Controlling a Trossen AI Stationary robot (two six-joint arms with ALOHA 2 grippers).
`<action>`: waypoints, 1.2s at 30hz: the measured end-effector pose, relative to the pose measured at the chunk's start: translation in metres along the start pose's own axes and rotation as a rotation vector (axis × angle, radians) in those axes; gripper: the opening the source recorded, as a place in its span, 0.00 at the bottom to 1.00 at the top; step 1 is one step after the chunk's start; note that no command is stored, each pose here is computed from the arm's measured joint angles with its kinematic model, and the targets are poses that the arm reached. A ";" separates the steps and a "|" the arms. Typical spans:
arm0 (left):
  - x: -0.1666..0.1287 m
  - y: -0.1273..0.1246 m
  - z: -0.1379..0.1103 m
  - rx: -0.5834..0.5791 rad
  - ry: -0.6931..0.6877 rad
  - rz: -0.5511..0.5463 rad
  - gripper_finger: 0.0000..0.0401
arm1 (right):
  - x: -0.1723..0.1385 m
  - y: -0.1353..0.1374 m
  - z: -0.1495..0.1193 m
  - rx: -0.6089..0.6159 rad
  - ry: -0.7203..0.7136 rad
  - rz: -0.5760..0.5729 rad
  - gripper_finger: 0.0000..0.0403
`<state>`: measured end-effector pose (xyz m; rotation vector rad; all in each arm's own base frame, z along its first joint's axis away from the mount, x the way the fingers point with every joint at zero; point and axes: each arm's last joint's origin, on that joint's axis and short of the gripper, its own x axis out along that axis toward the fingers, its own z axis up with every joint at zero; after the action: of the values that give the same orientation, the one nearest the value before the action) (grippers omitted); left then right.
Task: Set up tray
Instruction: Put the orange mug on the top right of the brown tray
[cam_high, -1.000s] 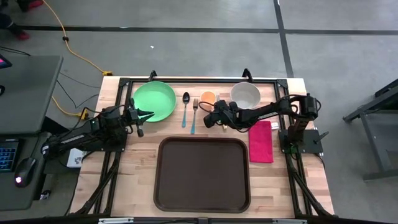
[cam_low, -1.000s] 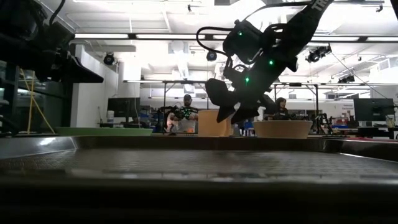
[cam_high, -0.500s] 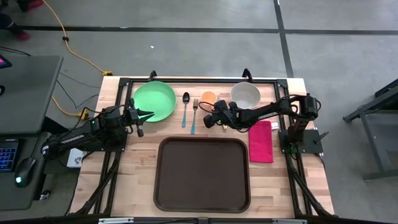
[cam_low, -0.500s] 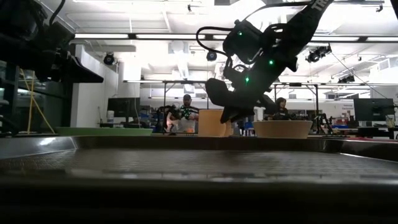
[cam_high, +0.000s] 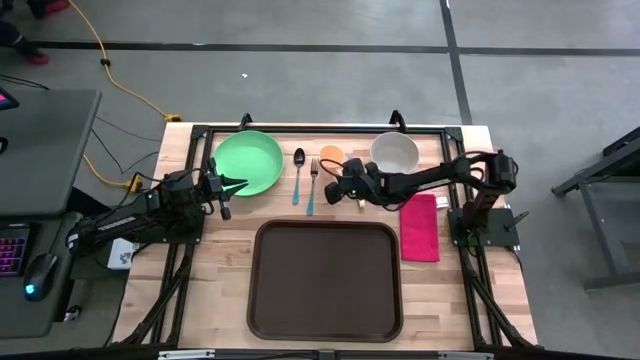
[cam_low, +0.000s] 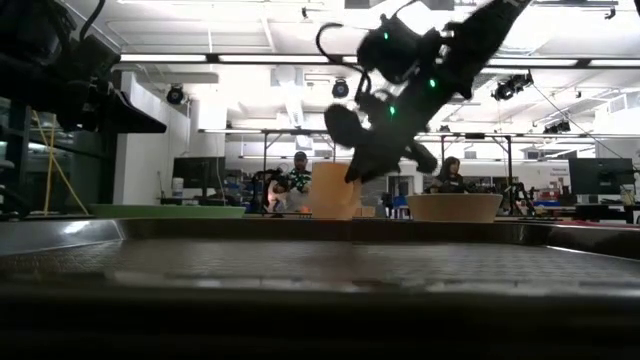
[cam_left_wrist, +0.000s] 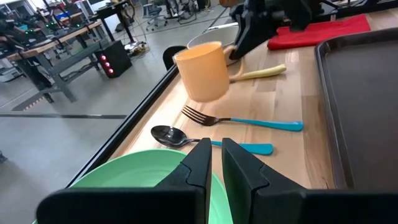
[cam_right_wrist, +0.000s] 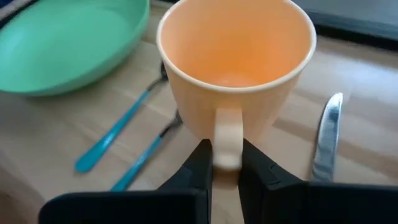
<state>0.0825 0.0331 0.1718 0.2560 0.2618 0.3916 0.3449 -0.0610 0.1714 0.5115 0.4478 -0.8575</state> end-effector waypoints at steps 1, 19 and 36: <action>0.000 0.000 0.000 0.000 0.000 0.000 0.17 | -0.003 0.003 0.006 -0.008 0.001 0.004 0.06; 0.000 0.000 -0.001 -0.003 0.008 -0.006 0.17 | -0.150 0.064 0.051 -0.051 0.187 0.102 0.06; 0.000 -0.001 -0.002 0.001 0.018 -0.008 0.17 | -0.189 0.088 -0.083 -0.048 0.393 -0.075 0.06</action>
<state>0.0821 0.0328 0.1700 0.2523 0.2805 0.3857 0.2926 0.1490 0.2332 0.6248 0.8495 -0.8165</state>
